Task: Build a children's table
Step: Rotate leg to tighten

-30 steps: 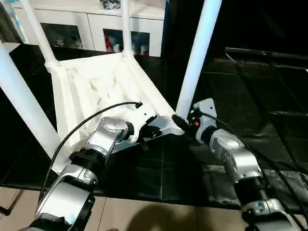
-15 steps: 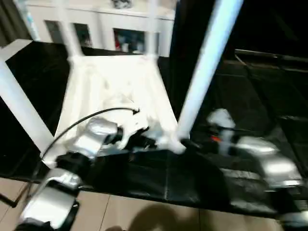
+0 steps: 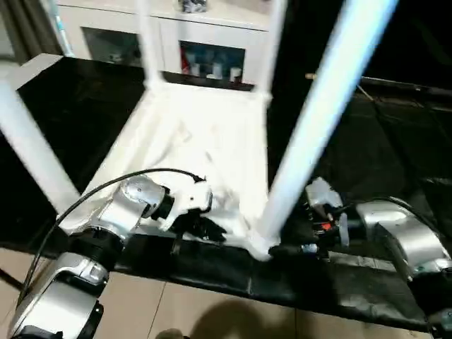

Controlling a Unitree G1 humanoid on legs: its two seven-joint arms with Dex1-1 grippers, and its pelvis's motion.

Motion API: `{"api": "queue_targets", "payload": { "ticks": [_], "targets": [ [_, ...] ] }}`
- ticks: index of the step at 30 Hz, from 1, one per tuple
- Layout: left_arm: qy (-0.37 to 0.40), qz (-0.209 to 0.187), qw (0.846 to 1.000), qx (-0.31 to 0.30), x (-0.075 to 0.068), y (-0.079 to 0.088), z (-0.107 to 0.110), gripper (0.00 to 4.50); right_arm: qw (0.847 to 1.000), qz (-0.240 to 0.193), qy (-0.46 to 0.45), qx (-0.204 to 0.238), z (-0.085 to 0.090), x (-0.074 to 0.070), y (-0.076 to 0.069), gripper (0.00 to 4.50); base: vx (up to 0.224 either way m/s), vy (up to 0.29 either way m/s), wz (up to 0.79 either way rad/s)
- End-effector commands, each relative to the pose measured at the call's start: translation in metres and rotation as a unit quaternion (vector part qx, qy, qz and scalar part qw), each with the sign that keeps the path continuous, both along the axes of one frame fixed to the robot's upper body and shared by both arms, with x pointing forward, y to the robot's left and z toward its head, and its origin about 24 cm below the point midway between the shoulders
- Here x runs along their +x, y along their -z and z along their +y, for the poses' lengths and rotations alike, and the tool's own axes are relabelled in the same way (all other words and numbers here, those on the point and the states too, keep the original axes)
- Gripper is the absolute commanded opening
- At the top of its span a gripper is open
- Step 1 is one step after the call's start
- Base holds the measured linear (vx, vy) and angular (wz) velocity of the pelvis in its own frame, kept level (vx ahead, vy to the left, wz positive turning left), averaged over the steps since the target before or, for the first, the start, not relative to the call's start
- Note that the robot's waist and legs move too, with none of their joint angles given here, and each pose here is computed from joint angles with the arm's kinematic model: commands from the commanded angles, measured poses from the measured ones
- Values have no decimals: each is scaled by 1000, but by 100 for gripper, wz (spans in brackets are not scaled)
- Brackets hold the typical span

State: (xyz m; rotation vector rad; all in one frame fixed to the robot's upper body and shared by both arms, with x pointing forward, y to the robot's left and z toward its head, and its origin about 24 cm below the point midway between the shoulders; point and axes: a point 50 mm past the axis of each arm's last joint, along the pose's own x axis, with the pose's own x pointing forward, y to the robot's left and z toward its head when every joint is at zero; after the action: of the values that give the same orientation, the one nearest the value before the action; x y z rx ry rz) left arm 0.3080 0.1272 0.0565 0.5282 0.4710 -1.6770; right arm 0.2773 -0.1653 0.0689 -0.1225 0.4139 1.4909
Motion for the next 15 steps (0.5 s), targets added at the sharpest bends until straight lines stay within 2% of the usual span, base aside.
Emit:
{"api": "queue_targets", "payload": {
  "ticks": [1,7,15],
  "targets": [
    [42,15,999,21,-9,9,-8,0,1000,-8,-4,-6,0,4,-2,373,0,0,0],
    [44,15,999,21,-9,9,-7,0,1000,-16,-5,0,3,10,-3,329,0,0,0],
    [36,11,999,23,-8,10,-5,0,1000,-11,-22,0,3,11,-4,265,0,0,0]
  ]
}}
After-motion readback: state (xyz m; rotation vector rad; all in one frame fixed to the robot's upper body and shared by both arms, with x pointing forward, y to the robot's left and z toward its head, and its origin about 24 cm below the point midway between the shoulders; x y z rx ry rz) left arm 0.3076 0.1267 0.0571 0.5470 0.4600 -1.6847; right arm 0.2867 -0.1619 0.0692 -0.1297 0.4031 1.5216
